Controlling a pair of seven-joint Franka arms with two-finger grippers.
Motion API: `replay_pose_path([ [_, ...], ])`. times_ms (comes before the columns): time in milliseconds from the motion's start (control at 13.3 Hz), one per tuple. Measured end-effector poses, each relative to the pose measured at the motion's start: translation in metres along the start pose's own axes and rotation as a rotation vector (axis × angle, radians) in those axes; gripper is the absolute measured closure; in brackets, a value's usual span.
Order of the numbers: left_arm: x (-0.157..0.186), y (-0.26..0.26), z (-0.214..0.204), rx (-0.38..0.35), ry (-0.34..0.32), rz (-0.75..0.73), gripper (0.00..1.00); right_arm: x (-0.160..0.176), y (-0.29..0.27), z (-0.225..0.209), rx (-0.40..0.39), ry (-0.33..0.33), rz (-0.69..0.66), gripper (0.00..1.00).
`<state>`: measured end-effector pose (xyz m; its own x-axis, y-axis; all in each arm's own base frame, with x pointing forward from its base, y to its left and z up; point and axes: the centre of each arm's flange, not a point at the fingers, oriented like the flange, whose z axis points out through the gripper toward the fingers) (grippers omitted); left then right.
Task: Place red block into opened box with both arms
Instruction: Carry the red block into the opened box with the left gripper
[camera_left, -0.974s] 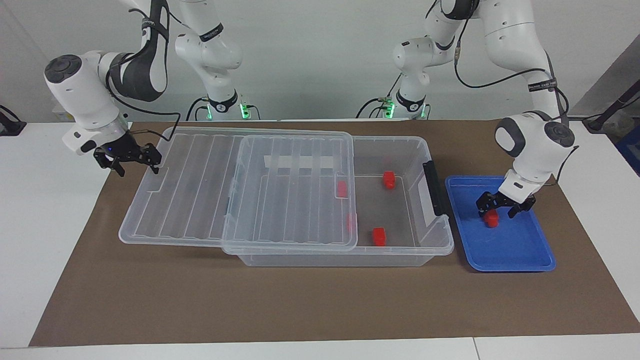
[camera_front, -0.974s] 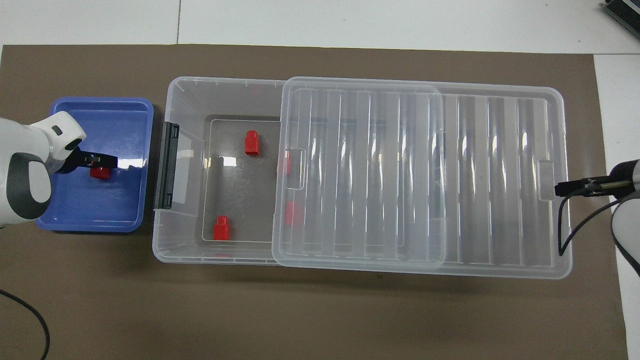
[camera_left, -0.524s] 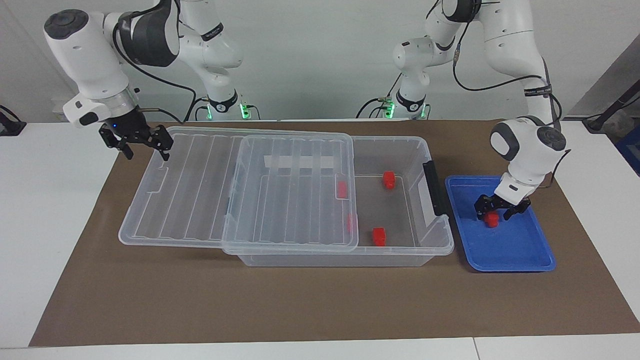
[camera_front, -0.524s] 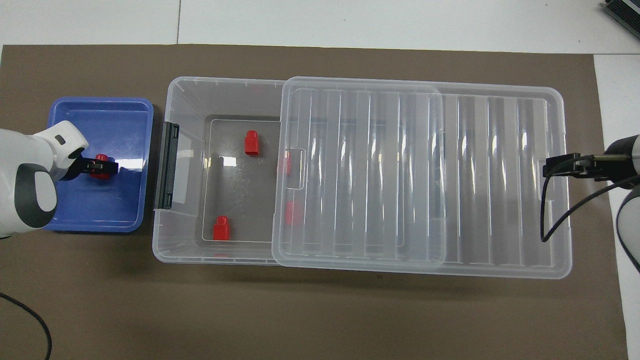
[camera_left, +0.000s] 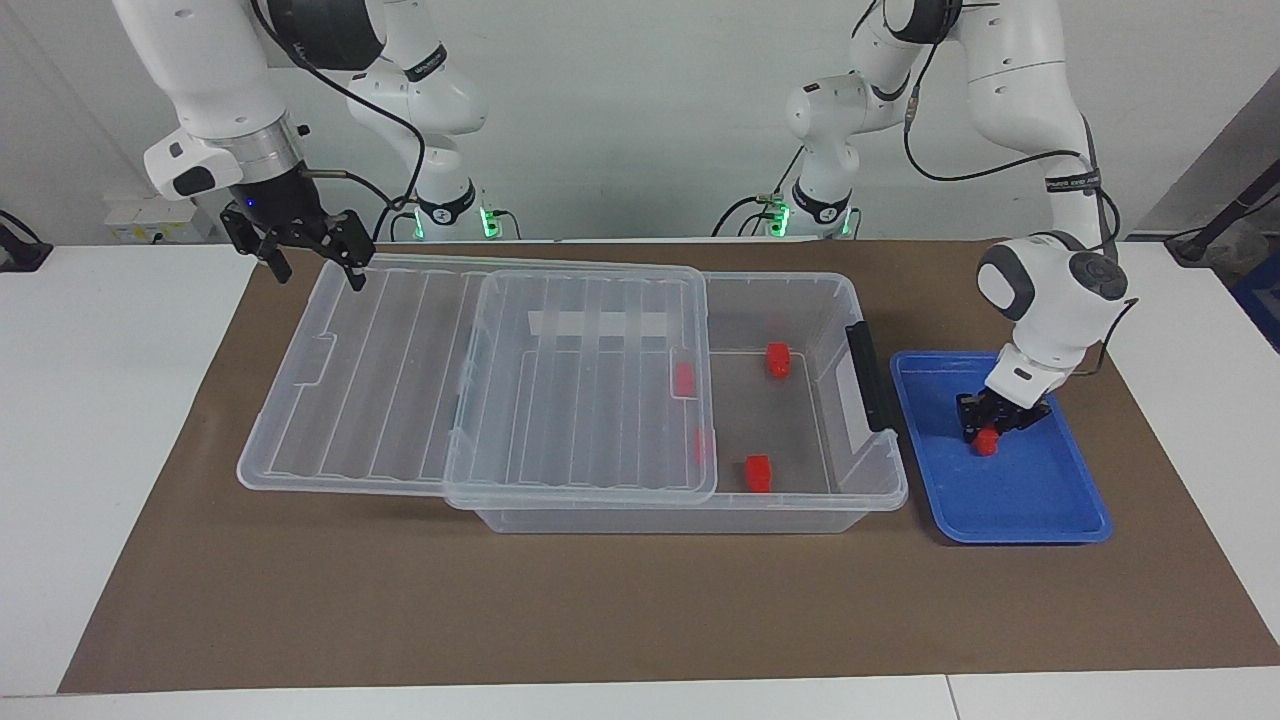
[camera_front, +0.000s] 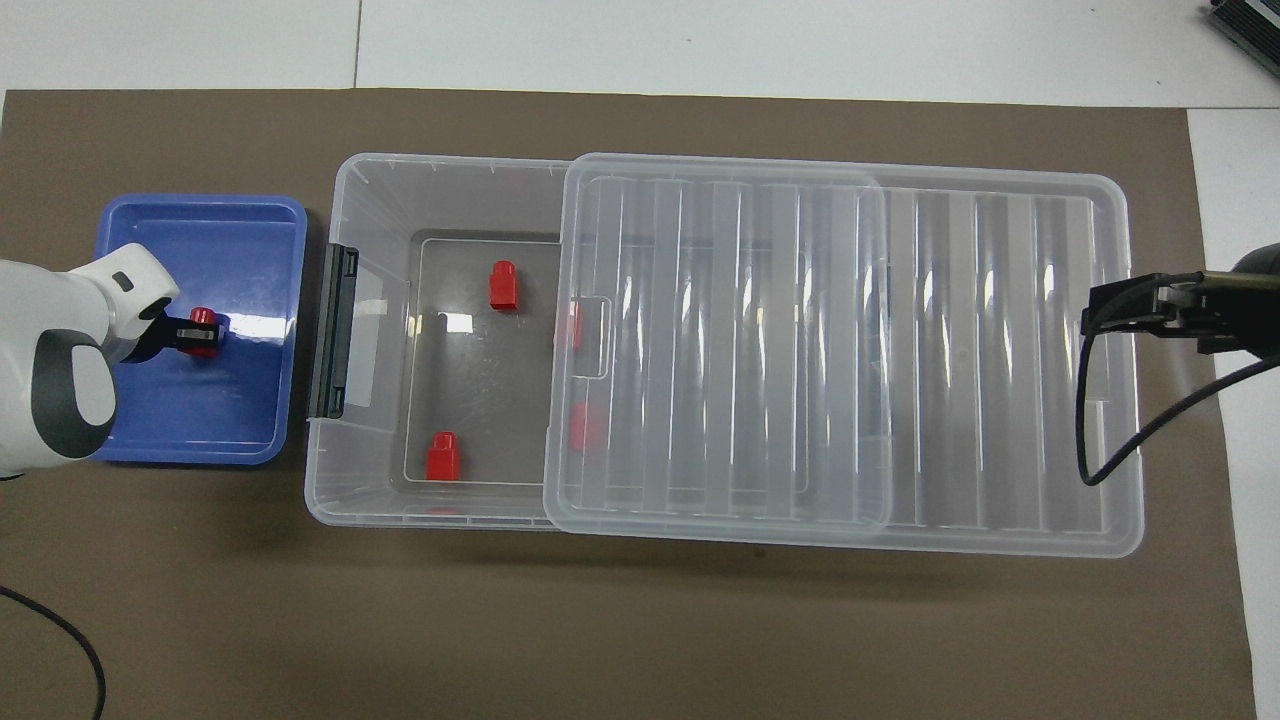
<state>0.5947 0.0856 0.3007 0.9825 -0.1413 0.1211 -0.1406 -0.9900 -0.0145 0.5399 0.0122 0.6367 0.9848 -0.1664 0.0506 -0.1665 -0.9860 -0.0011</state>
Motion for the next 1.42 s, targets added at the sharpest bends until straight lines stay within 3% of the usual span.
replay_pose_path([
  [300, 0.013, 0.001, -0.028, -0.023, -0.063, -0.005, 0.66, 0.018, 0.001, -0.006, 0.004, -0.010, 0.004, 0.00],
  [599, 0.043, 0.021, -0.126, -0.097, -0.123, -0.156, 0.66, 0.013, 0.000, 0.002, -0.006, -0.066, 0.002, 0.00],
  [899, 0.068, 0.100, -0.199, -0.186, -0.144, -0.397, 0.66, 0.004, -0.005, 0.003, -0.014, -0.093, -0.010, 0.00],
  [1199, 0.075, 0.198, -0.210, -0.194, -0.167, -0.537, 0.66, 0.000, -0.017, 0.007, -0.049, -0.092, -0.018, 0.00],
  [1423, 0.070, 0.255, -0.212, -0.178, -0.170, -0.526, 0.66, -0.004, -0.026, 0.007, -0.054, -0.090, -0.015, 0.00],
])
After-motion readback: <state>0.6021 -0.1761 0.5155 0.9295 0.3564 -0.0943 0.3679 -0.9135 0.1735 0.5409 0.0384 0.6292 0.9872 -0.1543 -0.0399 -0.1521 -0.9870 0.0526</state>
